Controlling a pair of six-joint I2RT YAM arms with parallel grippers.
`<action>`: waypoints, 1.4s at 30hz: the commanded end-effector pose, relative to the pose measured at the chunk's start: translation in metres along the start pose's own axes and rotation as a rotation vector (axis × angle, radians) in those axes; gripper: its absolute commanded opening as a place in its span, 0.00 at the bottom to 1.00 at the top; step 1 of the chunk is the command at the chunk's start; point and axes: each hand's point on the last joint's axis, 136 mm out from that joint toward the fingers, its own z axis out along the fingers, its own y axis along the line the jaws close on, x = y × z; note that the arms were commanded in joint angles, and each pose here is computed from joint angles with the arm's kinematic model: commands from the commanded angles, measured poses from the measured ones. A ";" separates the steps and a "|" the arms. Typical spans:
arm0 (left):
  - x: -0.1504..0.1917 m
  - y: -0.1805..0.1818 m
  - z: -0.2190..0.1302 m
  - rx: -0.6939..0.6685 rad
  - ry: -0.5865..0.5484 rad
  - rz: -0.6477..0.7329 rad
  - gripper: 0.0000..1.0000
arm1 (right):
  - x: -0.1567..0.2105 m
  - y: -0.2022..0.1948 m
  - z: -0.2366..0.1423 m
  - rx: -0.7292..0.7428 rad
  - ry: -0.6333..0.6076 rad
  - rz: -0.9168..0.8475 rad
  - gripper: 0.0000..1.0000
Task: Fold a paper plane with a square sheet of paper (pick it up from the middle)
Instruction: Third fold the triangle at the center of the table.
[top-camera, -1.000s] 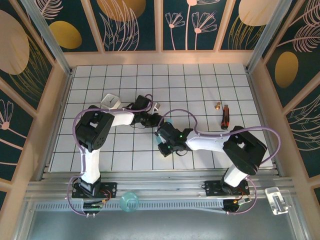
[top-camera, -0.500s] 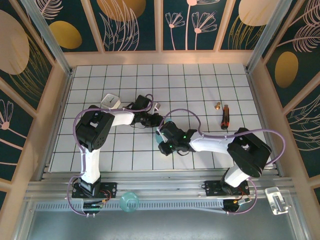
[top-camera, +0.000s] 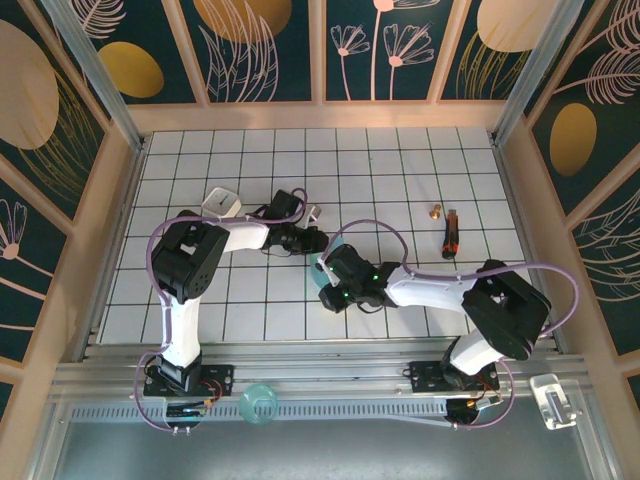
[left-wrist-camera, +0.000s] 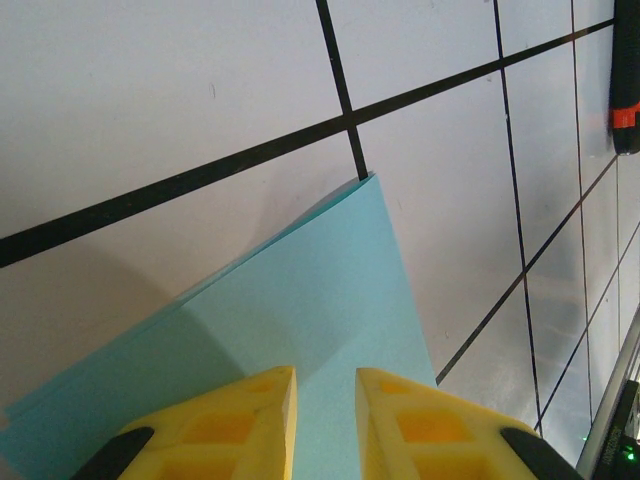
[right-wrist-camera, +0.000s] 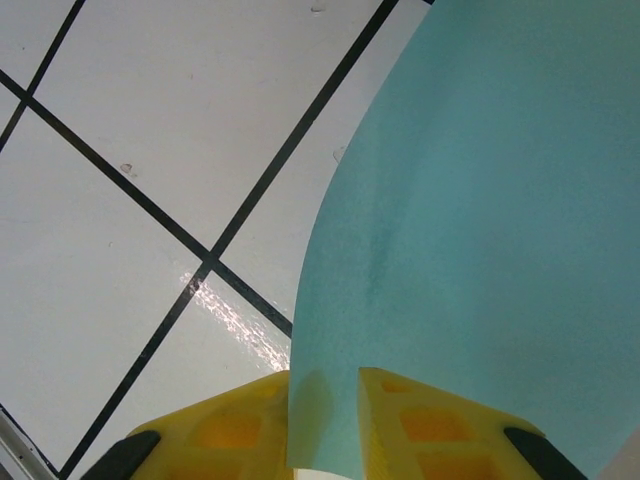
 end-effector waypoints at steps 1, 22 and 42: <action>0.022 0.026 0.012 -0.070 0.074 -0.039 0.24 | -0.008 0.000 -0.007 -0.008 -0.047 -0.009 0.22; 0.027 0.032 0.014 -0.086 0.088 -0.027 0.21 | -0.027 -0.017 -0.005 -0.044 -0.097 0.034 0.07; 0.026 0.030 0.012 -0.090 0.085 -0.022 0.21 | -0.021 -0.044 0.006 -0.068 -0.075 0.149 0.06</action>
